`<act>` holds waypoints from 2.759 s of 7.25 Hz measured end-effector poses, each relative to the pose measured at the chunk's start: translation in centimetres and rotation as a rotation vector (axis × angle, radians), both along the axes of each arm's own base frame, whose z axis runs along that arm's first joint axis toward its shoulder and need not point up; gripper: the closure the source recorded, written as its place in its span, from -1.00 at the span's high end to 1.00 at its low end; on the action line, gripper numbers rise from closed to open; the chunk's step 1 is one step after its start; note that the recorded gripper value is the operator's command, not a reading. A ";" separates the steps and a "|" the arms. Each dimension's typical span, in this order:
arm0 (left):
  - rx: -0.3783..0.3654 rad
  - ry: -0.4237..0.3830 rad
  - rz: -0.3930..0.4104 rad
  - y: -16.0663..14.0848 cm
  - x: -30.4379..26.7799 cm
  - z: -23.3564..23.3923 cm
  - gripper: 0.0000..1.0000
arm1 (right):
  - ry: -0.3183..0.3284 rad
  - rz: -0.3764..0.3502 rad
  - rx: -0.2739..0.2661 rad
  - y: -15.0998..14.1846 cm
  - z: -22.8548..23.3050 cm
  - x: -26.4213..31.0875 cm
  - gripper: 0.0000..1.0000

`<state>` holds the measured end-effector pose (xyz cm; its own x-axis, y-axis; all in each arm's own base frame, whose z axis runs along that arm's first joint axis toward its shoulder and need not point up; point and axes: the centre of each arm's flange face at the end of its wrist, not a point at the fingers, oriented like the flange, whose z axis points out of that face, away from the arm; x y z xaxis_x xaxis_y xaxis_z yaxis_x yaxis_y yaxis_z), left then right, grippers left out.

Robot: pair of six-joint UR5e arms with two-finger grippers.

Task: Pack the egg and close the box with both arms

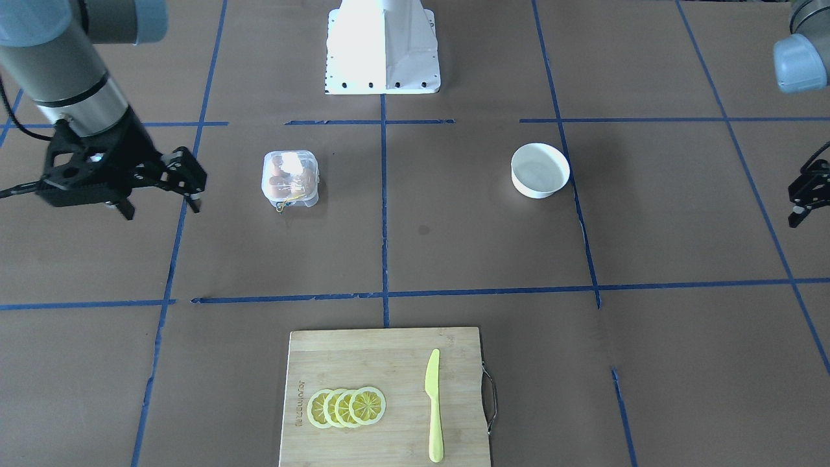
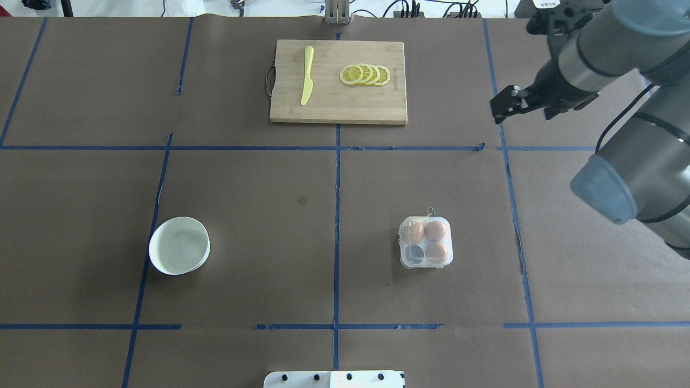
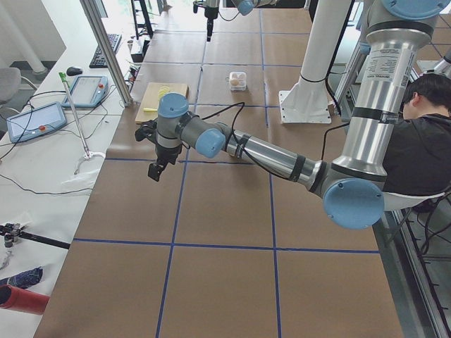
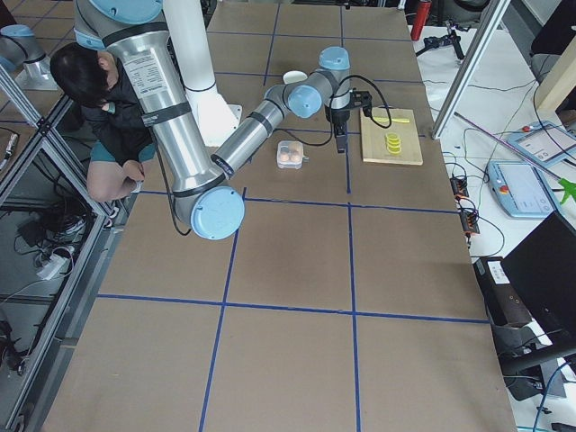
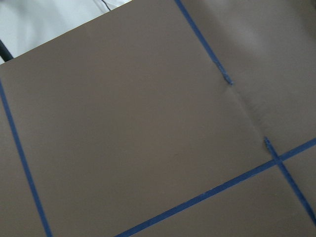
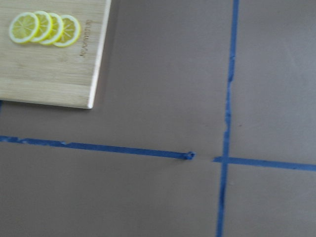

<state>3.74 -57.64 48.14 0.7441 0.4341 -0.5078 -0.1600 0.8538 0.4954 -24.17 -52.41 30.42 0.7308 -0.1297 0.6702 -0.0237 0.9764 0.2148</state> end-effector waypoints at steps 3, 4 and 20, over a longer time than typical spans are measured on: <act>-0.011 -0.070 0.040 0.7 -5.8 6.9 1.00 | 0.077 -0.165 0.032 -0.3 13.4 16.6 1.00; -0.012 -0.085 0.064 2.3 -7.4 9.3 1.00 | 0.076 -0.197 0.024 1.1 17.7 20.7 1.00; -0.428 0.134 -0.179 8.3 -8.4 14.6 1.00 | -0.007 -0.071 -0.217 7.4 33.6 32.7 1.00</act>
